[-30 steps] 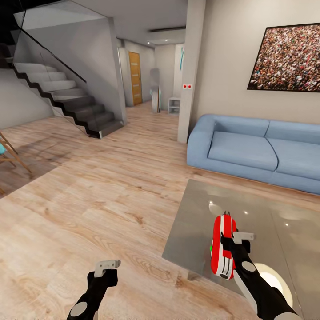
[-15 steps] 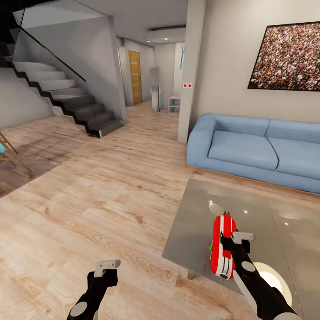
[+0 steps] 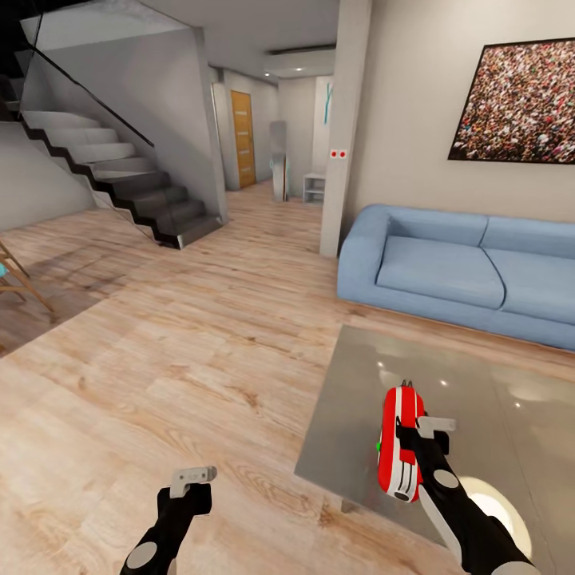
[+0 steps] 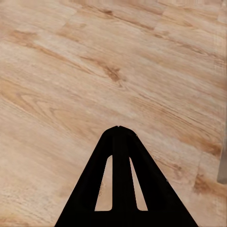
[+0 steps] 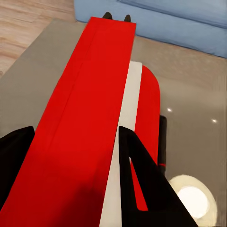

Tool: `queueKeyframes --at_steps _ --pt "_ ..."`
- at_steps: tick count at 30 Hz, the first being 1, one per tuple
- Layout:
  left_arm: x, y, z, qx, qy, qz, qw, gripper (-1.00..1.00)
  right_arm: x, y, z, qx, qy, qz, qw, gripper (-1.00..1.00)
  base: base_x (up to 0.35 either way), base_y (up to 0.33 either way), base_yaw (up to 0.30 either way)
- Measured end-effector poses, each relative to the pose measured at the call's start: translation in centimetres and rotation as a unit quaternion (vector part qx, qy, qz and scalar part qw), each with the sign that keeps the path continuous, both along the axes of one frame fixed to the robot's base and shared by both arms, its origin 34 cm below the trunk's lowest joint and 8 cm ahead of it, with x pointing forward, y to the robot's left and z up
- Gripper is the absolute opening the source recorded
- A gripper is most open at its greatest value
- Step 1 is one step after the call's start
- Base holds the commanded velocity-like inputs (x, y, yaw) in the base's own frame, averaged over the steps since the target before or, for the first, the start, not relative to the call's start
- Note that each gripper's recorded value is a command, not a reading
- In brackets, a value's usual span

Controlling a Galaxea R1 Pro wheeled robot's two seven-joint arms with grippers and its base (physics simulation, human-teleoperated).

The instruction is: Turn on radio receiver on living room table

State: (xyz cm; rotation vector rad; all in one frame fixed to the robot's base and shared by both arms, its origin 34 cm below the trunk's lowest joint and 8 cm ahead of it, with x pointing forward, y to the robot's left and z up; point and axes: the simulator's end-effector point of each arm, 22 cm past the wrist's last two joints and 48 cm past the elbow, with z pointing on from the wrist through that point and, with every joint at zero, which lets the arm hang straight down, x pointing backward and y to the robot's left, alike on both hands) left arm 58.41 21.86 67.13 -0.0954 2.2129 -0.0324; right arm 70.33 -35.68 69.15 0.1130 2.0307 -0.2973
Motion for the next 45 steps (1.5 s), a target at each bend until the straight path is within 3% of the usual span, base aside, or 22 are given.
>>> queueKeyframes --at_steps 7,30,45 --pt "0.0 -0.1 0.0 -0.002 -0.001 -0.001 1.0 -1.0 0.0 0.0 0.0 0.0 0.0 0.0 1.0 -1.0 0.227 0.047 0.0" --pt "0.0 -0.1 0.0 -0.001 -0.001 0.0 1.0 -1.0 0.0 0.1 -0.1 0.001 0.001 0.0 1.0 -1.0 0.003 0.0 0.0" --pt "0.0 -0.2 0.0 -0.001 -0.001 -0.001 1.0 -1.0 -1.5 -0.6 -2.4 0.004 0.029 -0.01 0.9995 -1.0 0.0 0.0 0.0"
